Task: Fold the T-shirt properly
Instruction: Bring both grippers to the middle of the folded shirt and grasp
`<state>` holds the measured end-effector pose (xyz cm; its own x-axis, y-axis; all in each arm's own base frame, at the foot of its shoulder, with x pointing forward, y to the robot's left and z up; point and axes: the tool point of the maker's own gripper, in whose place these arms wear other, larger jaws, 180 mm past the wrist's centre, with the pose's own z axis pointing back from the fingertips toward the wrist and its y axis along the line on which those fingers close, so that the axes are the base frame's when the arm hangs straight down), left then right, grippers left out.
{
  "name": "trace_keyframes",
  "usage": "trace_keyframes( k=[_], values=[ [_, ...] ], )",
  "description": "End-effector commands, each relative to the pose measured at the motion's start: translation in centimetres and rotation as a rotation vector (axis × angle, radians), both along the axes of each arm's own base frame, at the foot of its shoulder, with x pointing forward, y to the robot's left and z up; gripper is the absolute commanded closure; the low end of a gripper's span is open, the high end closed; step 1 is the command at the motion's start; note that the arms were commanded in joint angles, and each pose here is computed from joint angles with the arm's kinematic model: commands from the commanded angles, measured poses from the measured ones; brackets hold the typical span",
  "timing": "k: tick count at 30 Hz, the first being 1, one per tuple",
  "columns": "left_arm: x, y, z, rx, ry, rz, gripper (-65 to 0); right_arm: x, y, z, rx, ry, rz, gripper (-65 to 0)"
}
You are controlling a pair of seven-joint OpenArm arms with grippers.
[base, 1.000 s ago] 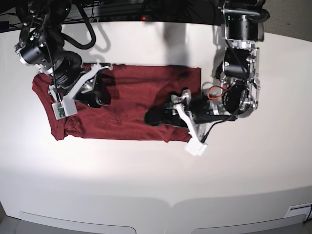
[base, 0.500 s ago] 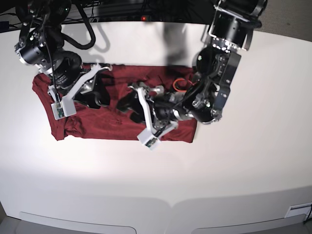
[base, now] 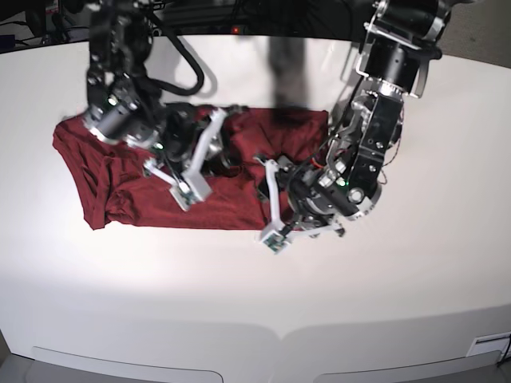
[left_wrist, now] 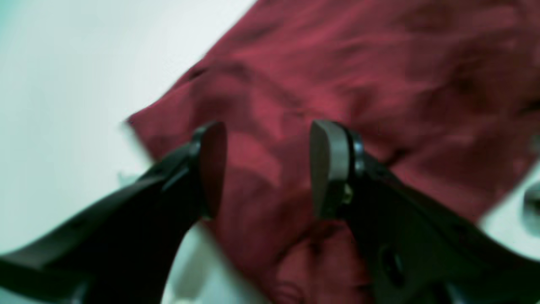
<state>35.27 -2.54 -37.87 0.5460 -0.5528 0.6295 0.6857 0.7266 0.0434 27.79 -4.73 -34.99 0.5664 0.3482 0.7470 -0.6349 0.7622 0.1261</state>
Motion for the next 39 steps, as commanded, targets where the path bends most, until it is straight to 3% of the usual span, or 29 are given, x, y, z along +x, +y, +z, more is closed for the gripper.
trace_keyframes(
  k=[1, 5, 9, 14, 17, 23, 25, 29, 39],
  values=[
    [1.3, -0.1, 1.7, -0.020, -0.054, 0.009, -30.9, 1.5, 0.5, 1.3, -0.002, -0.061, 0.019, -16.7],
    [1.8, 1.7, 1.4, 0.005, -0.070, 0.052, -30.9, 3.8, 0.9, 1.4, -0.091, -0.096, 0.057, -16.7],
    [1.9, 2.2, 1.2, 0.012, -0.068, 0.065, -30.9, 5.3, 0.9, 0.4, -0.076, -0.081, 0.047, -16.7],
    [1.6, 1.5, 1.3, -0.036, -0.043, 0.060, -30.9, 6.2, 0.4, -3.0, -0.065, 0.020, 0.029, -17.6],
    [1.3, 1.5, 1.2, -0.037, -0.027, 0.059, -30.9, 6.5, 0.3, -4.4, -0.047, 0.056, 0.016, -25.2],
    [1.3, 1.5, 1.1, -0.031, -0.021, 0.059, -30.9, 5.5, -0.2, -6.4, -0.072, 0.136, 0.016, -25.5],
    [1.3, 1.5, 1.1, -0.031, -0.021, 0.059, -30.9, 5.3, -0.5, -6.6, -0.086, 0.148, 0.018, -20.0],
    [1.2, 1.6, 1.1, -0.030, -0.021, 0.059, -30.9, 5.4, -0.9, -6.6, -0.094, 0.146, 0.015, 0.0],
    [1.2, 1.6, 1.1, -0.030, -0.020, 0.059, -30.9, 8.5, -0.9, -3.8, -0.077, 0.056, 0.003, 0.0]
  ],
)
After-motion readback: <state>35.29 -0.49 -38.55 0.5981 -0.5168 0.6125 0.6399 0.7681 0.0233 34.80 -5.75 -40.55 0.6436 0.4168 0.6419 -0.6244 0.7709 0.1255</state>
